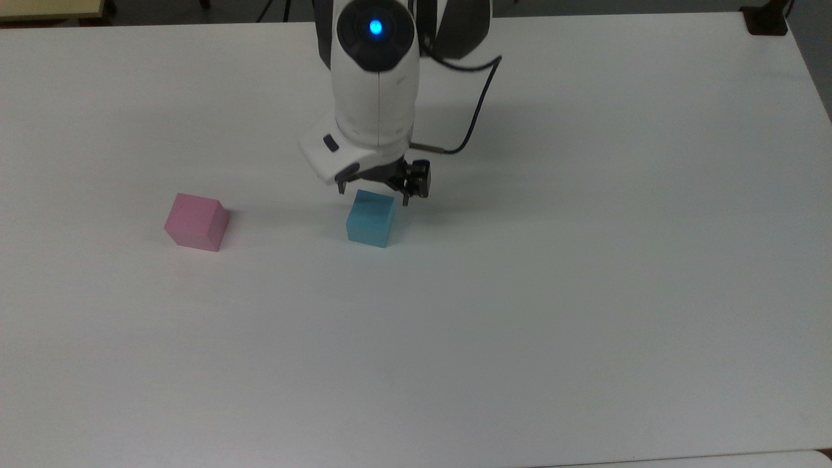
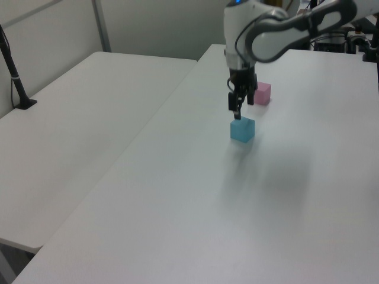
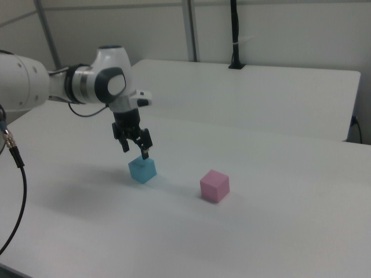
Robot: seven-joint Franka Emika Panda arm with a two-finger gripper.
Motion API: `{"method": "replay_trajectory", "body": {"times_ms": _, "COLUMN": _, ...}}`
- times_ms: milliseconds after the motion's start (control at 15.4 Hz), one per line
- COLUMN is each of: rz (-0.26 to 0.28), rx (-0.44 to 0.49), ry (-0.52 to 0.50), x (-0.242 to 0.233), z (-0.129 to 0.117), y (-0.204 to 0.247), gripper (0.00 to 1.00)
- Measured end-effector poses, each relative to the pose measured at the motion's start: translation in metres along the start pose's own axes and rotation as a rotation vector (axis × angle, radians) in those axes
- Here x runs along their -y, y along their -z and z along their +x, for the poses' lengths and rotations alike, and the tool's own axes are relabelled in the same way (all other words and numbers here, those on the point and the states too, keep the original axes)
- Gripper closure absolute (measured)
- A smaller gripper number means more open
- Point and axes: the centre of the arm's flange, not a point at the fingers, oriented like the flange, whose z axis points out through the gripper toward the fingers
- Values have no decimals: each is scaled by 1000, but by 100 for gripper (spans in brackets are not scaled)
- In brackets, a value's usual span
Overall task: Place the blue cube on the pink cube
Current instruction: 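Close the gripper on the light-blue cube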
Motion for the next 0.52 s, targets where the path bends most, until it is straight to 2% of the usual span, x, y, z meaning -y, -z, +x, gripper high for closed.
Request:
{"method": "replay_trajectory", "body": {"times_ms": 195, "rz": -23, "rx": 9, "ry": 2, "x": 2, "z": 4, "y": -33, "gripper": 0}}
{"method": "replay_trajectory", "body": {"times_ms": 521, "rz": -38, "rx": 10, "ry": 2, "x": -1, "z": 5, "y": -39, "gripper": 1}}
